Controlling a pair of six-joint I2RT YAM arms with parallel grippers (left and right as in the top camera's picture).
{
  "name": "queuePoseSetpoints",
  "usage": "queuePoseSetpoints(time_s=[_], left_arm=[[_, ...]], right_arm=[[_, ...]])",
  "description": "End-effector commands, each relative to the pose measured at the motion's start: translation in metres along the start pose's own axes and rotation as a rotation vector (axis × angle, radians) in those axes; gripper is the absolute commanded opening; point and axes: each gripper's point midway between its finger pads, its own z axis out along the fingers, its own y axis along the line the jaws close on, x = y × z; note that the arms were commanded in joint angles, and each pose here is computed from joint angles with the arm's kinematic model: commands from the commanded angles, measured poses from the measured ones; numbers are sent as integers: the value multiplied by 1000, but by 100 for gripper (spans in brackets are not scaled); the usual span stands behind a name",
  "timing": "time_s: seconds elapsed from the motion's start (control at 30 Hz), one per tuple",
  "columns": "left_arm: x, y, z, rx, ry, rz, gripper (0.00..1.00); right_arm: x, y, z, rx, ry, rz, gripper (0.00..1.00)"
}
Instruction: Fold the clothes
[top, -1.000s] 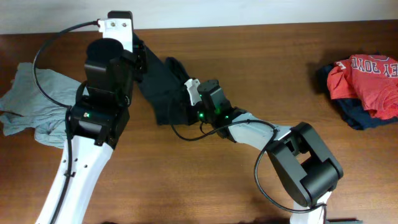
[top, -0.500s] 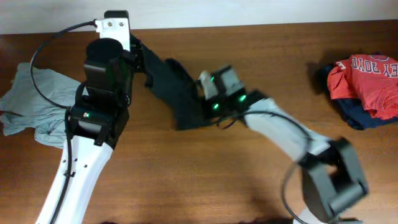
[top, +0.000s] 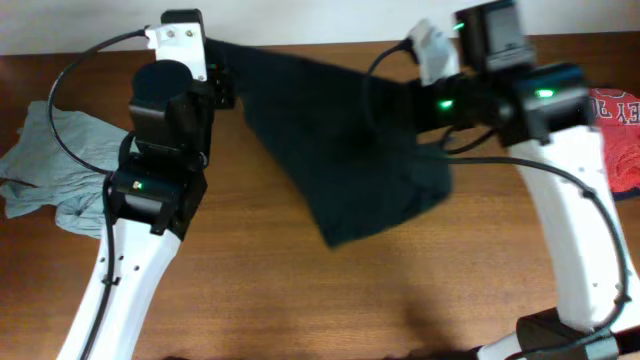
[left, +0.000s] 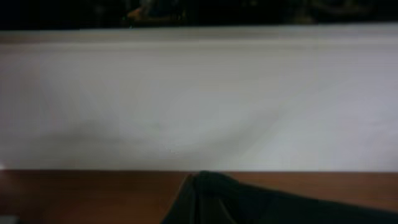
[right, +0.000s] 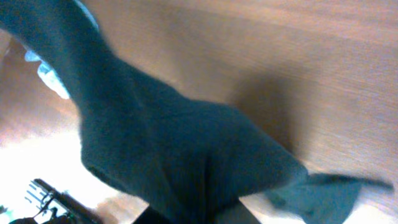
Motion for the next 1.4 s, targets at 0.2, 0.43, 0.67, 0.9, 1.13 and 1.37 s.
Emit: queuePoseSetpoints(time_s=[0.2,0.43,0.67,0.9,1.13,1.37], left_arm=[[-55,3,-31,45,-165,-143,1],[-73,6,-44,50,-227,-161,0],[-72,0,-44,81,-221,-161,1],[-47,-33,-21,150,-143,-220,0],[-6,-93,16,272,-54,-261,1],[12,-139,45,372,-84,-278,1]], right_arm=[[-29,-25,-60,115,-149,-66,4],[-28,-27,-60,124,-146,-108,4],[-25,-40,-62,202,-129,-104,4],[-20,-67,-72,246,-125,-30,4],[-14,-109,-91,322,-144,122,4],[-9,-141,-103,430,-159,250,4]])
